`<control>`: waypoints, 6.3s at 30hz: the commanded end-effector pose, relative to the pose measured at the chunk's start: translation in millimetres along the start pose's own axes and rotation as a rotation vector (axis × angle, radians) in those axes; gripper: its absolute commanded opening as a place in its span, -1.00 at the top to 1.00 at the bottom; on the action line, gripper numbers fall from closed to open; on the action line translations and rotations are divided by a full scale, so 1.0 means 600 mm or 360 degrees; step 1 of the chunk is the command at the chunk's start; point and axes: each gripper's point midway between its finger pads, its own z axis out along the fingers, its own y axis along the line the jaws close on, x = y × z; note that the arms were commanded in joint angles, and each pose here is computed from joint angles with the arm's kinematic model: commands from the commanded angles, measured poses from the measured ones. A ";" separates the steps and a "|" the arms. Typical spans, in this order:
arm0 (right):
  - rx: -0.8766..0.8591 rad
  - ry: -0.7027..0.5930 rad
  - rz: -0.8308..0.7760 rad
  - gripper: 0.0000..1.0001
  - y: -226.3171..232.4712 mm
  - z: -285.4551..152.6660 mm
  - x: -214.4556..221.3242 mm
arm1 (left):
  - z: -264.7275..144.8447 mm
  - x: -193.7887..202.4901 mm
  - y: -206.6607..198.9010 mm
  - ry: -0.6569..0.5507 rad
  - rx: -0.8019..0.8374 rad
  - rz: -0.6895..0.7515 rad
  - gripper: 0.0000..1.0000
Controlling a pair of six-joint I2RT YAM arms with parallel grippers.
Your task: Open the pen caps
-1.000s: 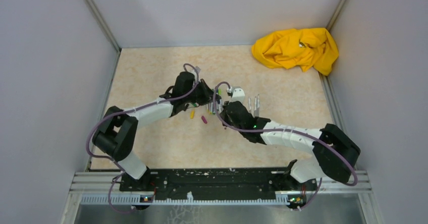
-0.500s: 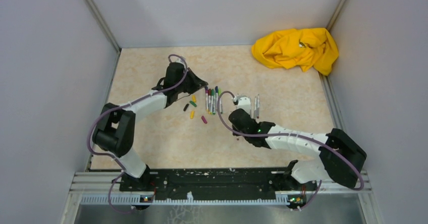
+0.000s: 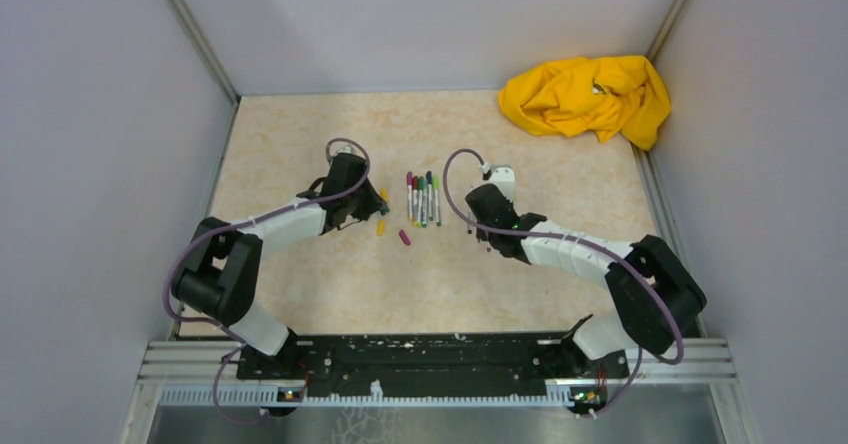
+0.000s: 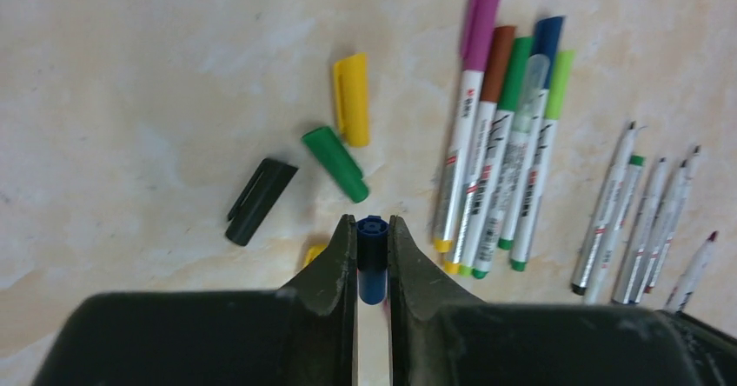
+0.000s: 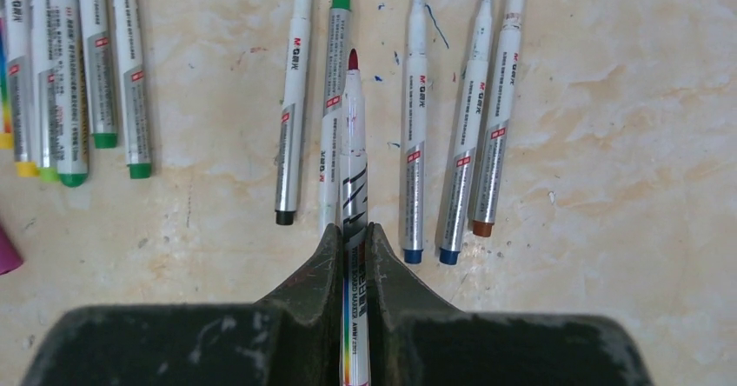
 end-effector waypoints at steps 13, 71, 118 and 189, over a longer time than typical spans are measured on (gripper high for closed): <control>0.0108 0.0036 -0.0048 1.00 -0.009 0.079 -0.054 | 0.002 0.027 0.046 0.0007 -0.0121 0.0031 0.44; -0.0338 0.0120 -0.0327 0.17 0.195 0.117 -0.076 | -0.072 -0.028 -0.011 -0.0167 0.0109 0.0010 -0.51; -0.0433 0.0033 -0.0220 1.00 0.156 0.021 -0.068 | -0.076 0.006 -0.121 0.0032 0.0638 -0.0096 -0.55; -0.0881 -0.0113 -0.0127 0.49 0.256 -0.106 -0.059 | -0.078 0.086 -0.209 0.0238 0.0943 -0.0211 1.00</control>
